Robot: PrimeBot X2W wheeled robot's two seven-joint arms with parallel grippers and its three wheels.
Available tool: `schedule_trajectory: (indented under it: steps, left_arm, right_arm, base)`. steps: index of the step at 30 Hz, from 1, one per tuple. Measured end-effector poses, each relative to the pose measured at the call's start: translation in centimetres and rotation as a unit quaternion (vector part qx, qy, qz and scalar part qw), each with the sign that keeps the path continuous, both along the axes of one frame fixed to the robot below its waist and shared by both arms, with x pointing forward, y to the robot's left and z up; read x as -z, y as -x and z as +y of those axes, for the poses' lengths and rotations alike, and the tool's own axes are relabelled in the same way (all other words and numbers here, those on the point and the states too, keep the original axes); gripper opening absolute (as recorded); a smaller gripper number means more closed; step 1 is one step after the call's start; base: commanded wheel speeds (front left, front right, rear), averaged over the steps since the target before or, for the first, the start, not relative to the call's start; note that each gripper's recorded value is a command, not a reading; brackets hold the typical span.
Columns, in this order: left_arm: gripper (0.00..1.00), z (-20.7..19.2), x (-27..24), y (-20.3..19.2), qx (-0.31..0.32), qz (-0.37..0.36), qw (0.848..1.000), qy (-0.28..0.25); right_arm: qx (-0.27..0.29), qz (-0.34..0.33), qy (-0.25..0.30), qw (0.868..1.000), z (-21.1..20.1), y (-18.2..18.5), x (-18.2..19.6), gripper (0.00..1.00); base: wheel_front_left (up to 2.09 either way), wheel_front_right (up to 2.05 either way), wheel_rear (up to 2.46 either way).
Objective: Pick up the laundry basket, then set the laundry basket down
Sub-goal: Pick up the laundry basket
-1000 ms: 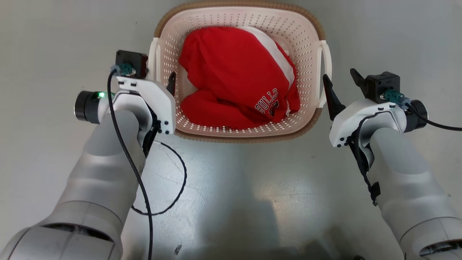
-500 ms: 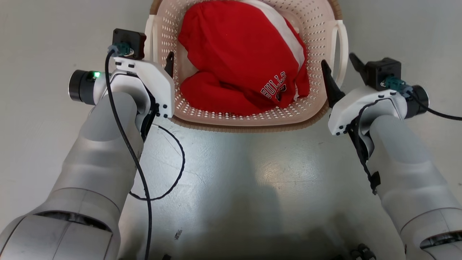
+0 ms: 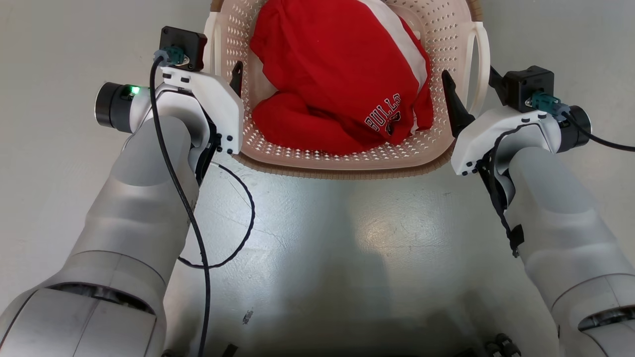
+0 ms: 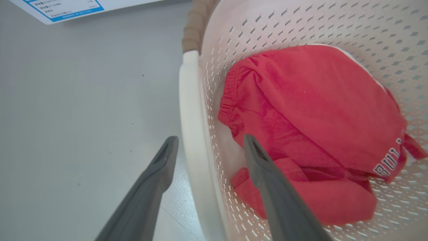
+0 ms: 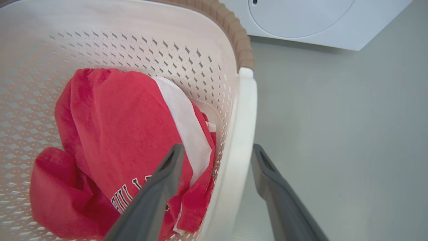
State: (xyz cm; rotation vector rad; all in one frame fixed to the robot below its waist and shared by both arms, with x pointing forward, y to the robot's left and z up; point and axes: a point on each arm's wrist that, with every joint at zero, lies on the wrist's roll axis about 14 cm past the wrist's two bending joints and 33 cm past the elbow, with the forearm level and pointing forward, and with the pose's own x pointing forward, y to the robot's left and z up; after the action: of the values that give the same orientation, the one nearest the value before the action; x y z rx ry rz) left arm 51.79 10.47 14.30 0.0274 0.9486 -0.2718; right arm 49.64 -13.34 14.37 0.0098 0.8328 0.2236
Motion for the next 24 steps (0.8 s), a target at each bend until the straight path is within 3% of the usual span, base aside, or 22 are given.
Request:
schedule_trajectory:
  steps: [24]
  left_arm:
    - [1.0,-0.6,0.4,0.5,0.012,0.014,1.0,-0.003]
  right_arm:
    - [0.012,0.037,-0.006,0.999,-0.2,0.8,0.8,1.0]
  base:
    - [0.0,0.0,0.0]
